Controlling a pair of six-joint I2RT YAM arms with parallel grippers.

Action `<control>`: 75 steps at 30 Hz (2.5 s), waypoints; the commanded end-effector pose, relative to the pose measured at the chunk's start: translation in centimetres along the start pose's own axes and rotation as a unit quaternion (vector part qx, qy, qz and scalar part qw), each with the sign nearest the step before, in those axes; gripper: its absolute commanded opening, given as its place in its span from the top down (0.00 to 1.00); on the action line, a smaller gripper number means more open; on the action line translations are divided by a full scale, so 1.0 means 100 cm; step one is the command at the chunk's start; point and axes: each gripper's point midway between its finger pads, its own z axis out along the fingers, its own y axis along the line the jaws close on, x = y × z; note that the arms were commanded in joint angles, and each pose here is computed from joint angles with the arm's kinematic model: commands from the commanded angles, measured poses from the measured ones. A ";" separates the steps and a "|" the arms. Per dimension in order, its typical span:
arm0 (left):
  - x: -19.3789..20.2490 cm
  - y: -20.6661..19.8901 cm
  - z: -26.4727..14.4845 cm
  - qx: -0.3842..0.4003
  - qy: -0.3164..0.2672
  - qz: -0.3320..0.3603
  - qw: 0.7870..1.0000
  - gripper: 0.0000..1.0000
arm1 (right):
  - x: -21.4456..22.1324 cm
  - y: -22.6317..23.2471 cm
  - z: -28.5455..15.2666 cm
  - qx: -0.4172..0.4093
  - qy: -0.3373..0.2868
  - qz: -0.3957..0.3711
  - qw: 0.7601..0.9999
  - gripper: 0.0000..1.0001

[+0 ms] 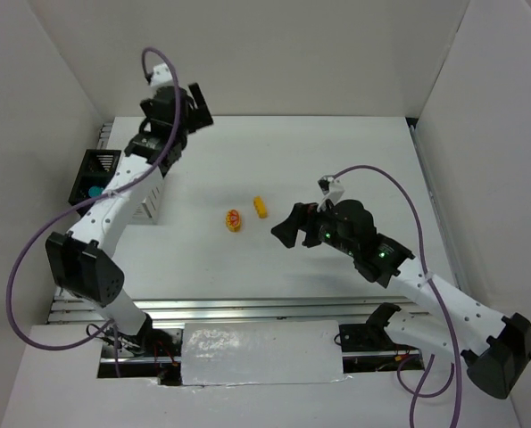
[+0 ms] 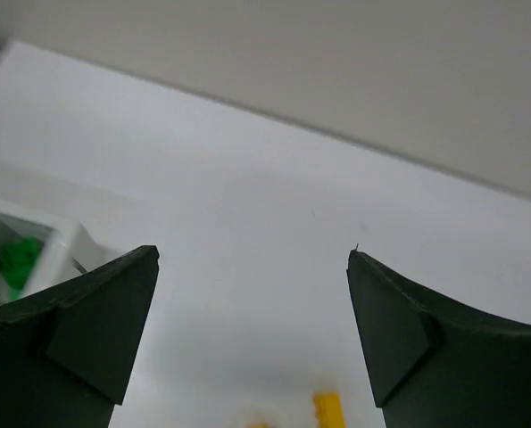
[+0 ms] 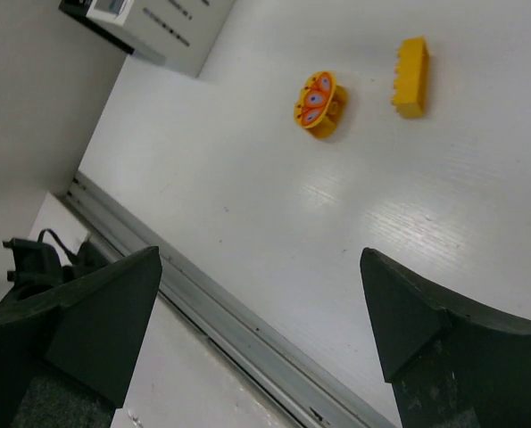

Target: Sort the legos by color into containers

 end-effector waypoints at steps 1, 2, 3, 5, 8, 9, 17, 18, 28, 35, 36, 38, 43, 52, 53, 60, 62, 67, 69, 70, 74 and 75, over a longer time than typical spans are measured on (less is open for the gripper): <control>0.139 -0.001 -0.029 0.007 0.178 0.049 0.983 0.00 | -0.033 -0.007 -0.019 0.044 -0.062 0.025 0.997 0.00; 0.156 -0.017 -0.043 0.031 0.194 0.053 0.979 0.01 | -0.033 -0.006 -0.022 0.043 -0.063 0.022 0.997 0.00; 0.172 -0.021 -0.050 0.039 0.212 0.059 0.975 0.00 | -0.031 -0.008 -0.024 0.047 -0.057 0.018 0.997 0.00; 0.205 -0.026 -0.063 0.054 0.243 0.077 0.965 0.00 | -0.032 -0.007 -0.027 0.044 -0.058 0.015 0.997 0.00; 0.242 -0.051 -0.090 0.100 0.266 0.117 0.952 0.00 | -0.029 -0.006 -0.027 0.039 -0.053 0.015 0.998 0.00; 0.250 -0.055 -0.092 0.108 0.273 0.121 0.948 0.00 | -0.027 -0.006 -0.027 0.037 -0.050 0.015 0.998 0.00; 0.315 -0.033 -0.072 0.056 0.332 0.161 0.928 0.03 | -0.018 -0.007 -0.020 0.027 -0.034 0.010 0.999 0.00; 0.319 -0.030 -0.070 0.043 0.335 0.164 0.927 0.04 | -0.018 -0.007 -0.021 0.028 -0.034 0.009 0.999 0.00; 0.347 -0.015 -0.059 0.006 0.350 0.155 0.924 0.29 | -0.015 -0.009 -0.017 0.026 -0.028 0.001 0.999 0.00; 0.355 -0.005 -0.052 0.010 0.360 0.130 0.924 0.64 | -0.015 -0.012 -0.015 0.032 -0.030 -0.003 0.999 0.00; 0.353 -0.005 -0.051 0.016 0.363 0.124 0.923 0.71 | -0.015 -0.012 -0.015 0.032 -0.030 -0.003 0.999 0.00; 0.345 -0.004 -0.047 0.018 0.360 0.116 0.926 0.79 | -0.016 -0.012 -0.015 0.032 -0.030 -0.002 0.999 0.00; 0.299 -0.013 -0.044 0.028 0.312 0.109 0.943 1.00 | -0.016 -0.014 -0.015 0.033 -0.032 -0.001 0.999 0.00; 0.065 0.064 -0.035 -0.110 0.037 -0.010 0.993 1.00 | -0.018 -0.011 -0.017 0.023 -0.038 -0.001 0.999 0.00; 0.042 0.085 -0.038 -0.153 0.002 -0.023 0.988 1.00 | -0.021 -0.009 -0.018 0.019 -0.042 -0.003 0.999 0.00; -0.020 0.220 -0.019 -0.304 -0.090 -0.141 0.938 1.00 | -0.026 0.000 -0.021 -0.004 -0.052 -0.005 0.999 0.00; -0.024 0.240 -0.006 -0.310 -0.111 -0.151 0.932 1.00 | -0.026 0.000 -0.021 -0.005 -0.051 -0.007 0.999 0.00; -0.021 0.266 0.021 -0.275 -0.121 -0.172 0.938 1.00 | -0.022 -0.001 -0.020 -0.007 -0.047 -0.008 0.999 0.00; -0.020 0.271 0.034 -0.249 -0.122 -0.164 0.947 1.00 | -0.021 -0.001 -0.020 -0.008 -0.045 -0.009 0.999 0.00; -0.026 0.269 0.038 -0.234 -0.136 -0.165 0.948 1.00 | -0.020 -0.001 -0.019 -0.008 -0.043 -0.008 0.999 0.00; -0.011 0.283 0.058 -0.226 -0.115 -0.160 0.954 1.00 | -0.017 0.001 -0.017 -0.017 -0.032 -0.010 0.999 0.00; -0.010 0.287 0.060 -0.229 -0.114 -0.159 0.954 1.00 | -0.017 0.002 -0.017 -0.017 -0.032 -0.010 0.999 0.00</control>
